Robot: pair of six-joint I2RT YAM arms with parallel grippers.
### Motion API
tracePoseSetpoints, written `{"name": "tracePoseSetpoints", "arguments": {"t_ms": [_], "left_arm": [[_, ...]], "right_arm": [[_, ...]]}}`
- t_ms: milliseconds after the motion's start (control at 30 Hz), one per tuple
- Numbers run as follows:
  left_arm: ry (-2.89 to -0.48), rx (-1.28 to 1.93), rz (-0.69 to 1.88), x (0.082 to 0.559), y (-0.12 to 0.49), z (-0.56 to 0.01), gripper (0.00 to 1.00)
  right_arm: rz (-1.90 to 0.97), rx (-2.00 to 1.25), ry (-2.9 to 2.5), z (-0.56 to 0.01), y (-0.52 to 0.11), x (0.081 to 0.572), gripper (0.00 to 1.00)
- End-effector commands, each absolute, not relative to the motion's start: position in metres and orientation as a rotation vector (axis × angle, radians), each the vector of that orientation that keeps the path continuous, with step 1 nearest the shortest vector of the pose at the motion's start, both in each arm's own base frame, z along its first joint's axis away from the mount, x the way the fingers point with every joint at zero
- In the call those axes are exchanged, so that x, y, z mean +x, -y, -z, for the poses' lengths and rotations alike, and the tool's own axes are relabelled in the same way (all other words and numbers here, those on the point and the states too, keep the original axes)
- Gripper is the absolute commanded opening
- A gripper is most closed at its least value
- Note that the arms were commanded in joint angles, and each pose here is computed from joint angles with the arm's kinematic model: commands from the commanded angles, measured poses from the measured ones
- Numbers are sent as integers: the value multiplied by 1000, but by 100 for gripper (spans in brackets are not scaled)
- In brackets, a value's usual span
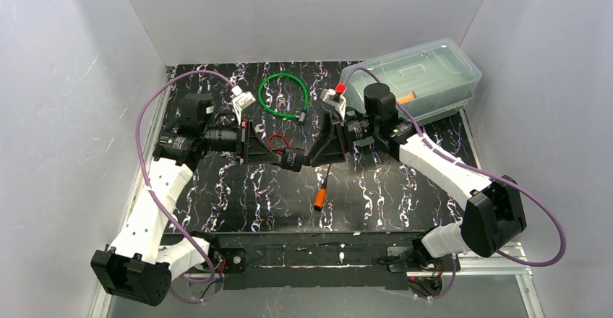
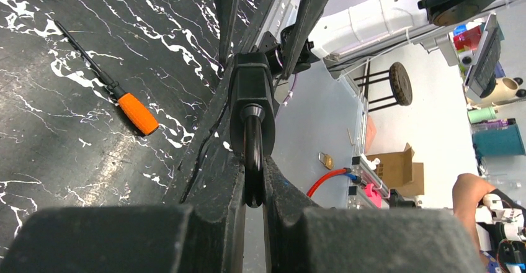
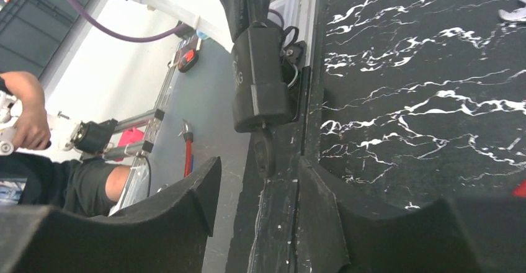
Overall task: Lock with the key
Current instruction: Lock the lock.
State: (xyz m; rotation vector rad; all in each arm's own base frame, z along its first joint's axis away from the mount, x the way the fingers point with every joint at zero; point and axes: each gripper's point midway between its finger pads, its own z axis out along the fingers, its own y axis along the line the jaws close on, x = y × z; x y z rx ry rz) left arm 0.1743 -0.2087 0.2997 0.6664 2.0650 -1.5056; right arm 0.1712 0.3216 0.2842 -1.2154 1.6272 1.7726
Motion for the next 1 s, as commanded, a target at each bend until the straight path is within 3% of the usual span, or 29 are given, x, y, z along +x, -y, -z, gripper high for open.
{"name": "tracePoseSetpoints", "arguments": {"t_ms": [0, 100, 533, 967], "left_arm": [[-1945, 795, 1572, 156, 213, -322, 0], [-1937, 807, 1560, 155, 213, -321, 0], [-1925, 804, 1604, 156, 215, -320, 0], [-1877, 748, 1511, 188, 198, -349, 0]], "right_arm": [[-1789, -1307, -1549, -294, -331, 155, 56], [-1806, -1327, -1544, -293, -335, 148, 51], [-1823, -1326, -1543, -294, -332, 140, 2], [-1806, -1168, -1629, -275, -311, 151, 1]]}}
